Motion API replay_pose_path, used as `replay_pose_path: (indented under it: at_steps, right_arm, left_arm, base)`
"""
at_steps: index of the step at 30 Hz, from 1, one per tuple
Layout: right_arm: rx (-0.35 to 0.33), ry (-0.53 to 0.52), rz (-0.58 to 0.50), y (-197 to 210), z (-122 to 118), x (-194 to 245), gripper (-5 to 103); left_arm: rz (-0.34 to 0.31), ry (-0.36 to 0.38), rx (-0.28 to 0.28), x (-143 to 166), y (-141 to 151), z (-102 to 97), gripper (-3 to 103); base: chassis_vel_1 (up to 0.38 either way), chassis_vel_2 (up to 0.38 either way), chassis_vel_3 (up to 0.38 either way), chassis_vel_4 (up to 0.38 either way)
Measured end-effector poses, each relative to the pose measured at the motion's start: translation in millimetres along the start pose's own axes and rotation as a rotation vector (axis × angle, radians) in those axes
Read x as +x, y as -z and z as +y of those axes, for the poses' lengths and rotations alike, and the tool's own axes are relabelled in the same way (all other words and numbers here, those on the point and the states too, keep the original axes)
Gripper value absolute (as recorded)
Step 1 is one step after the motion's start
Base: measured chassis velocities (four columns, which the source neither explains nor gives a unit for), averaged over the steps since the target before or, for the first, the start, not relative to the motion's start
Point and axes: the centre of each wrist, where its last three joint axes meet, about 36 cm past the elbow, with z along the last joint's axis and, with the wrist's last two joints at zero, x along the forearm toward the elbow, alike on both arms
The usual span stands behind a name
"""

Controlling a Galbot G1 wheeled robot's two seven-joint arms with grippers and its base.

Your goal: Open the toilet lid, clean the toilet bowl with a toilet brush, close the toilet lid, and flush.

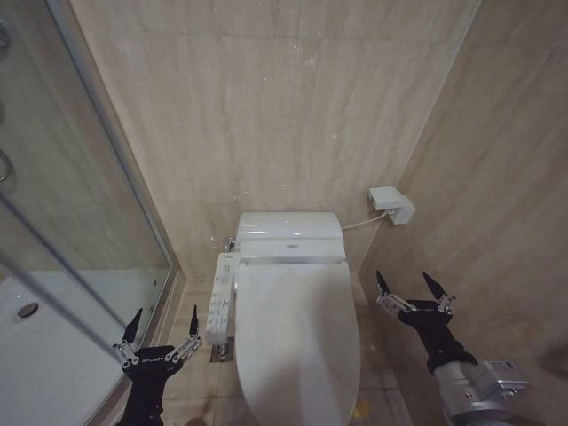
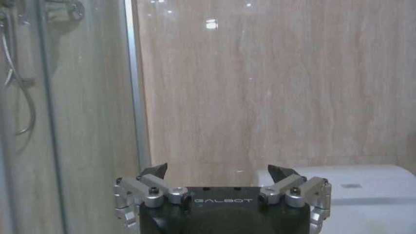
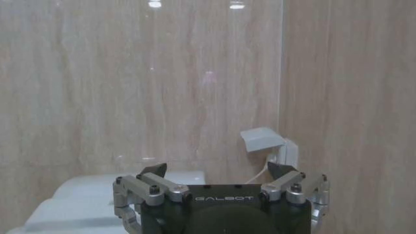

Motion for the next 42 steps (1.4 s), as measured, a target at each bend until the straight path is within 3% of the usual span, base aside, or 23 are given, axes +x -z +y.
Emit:
replay_pose_path:
  at_steps: [11,42]
  right_arm:
    - [0.0,0.0,0.0,0.0,0.0,0.1,100]
    - [0.0,0.0,0.0,0.0,0.0,0.0,100]
  left_arm:
    - [0.001,0.0,0.0,0.0,-0.3,0.0,100]
    - [0.001,0.0,0.0,0.0,-0.5,0.1,100]
  base:
    - [0.17,-0.169,-0.157,0.151]
    - [-0.04,-0.02,0.036,0.018]
